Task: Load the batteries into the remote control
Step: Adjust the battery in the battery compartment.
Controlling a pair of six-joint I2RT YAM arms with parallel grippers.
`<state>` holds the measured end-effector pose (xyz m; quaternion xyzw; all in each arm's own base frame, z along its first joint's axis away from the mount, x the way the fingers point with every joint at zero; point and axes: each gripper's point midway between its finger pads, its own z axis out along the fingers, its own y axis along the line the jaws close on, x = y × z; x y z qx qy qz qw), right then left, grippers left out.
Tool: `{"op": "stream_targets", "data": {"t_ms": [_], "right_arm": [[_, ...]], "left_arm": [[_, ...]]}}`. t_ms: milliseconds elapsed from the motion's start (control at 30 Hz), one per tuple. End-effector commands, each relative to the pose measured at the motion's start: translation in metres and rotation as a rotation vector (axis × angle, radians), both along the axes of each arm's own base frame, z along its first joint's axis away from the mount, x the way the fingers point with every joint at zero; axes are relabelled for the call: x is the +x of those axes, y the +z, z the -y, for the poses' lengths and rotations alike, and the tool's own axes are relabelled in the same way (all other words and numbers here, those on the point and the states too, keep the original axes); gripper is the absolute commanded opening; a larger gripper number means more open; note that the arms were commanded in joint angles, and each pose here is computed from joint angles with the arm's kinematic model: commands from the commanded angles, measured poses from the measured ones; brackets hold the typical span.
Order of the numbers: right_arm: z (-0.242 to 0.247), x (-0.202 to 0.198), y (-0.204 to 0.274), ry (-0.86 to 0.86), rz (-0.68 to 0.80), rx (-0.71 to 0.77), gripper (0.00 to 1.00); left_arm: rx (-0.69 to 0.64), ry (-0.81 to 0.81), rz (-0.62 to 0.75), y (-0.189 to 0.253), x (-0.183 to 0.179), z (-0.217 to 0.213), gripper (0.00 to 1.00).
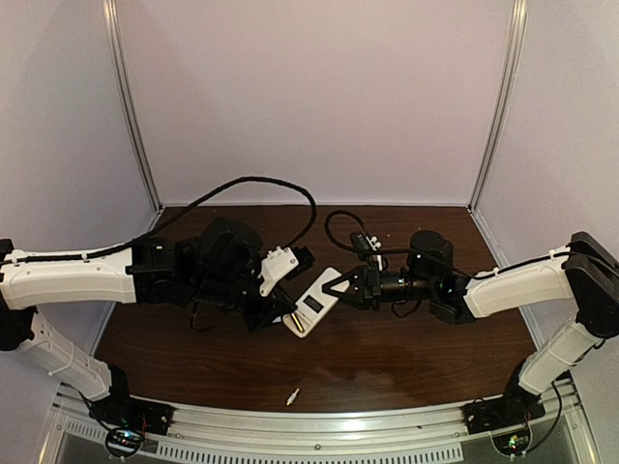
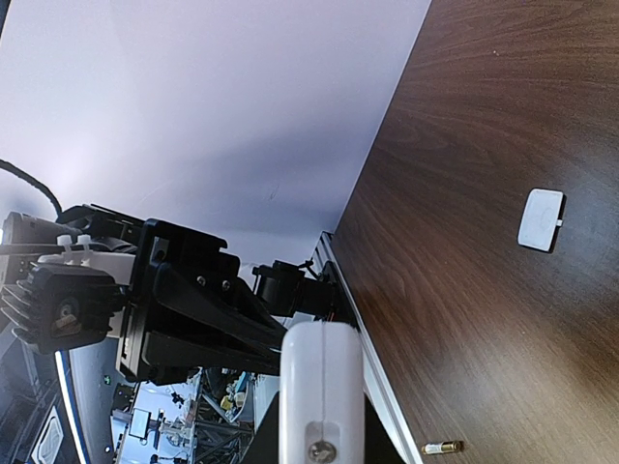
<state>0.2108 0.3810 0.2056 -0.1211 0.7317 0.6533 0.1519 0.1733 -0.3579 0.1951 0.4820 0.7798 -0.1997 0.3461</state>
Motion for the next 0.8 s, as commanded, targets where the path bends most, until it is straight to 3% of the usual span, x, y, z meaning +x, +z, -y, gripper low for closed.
{"op": "stream_targets", "data": {"t_ms": [0, 467, 667, 767], "right_arm": [[0.002, 0.004, 0.014, -0.016, 0.042, 0.042, 0.0], [0.005, 0.008, 0.013, -0.031, 0.039, 0.042, 0.0], [0.004, 0.008, 0.009, -0.028, 0.031, 0.033, 0.0], [0.004, 0.008, 0.008, -0.026, 0.027, 0.032, 0.0]], "left_arm": [[0.011, 0.001, -0.018, -0.004, -0.003, -0.007, 0.1], [0.005, -0.014, -0.037, -0.005, -0.008, -0.008, 0.06], [-0.068, 0.016, 0.03, 0.021, -0.001, -0.009, 0.18], [-0.086, 0.016, 0.055, 0.031, 0.001, -0.009, 0.2]]}}
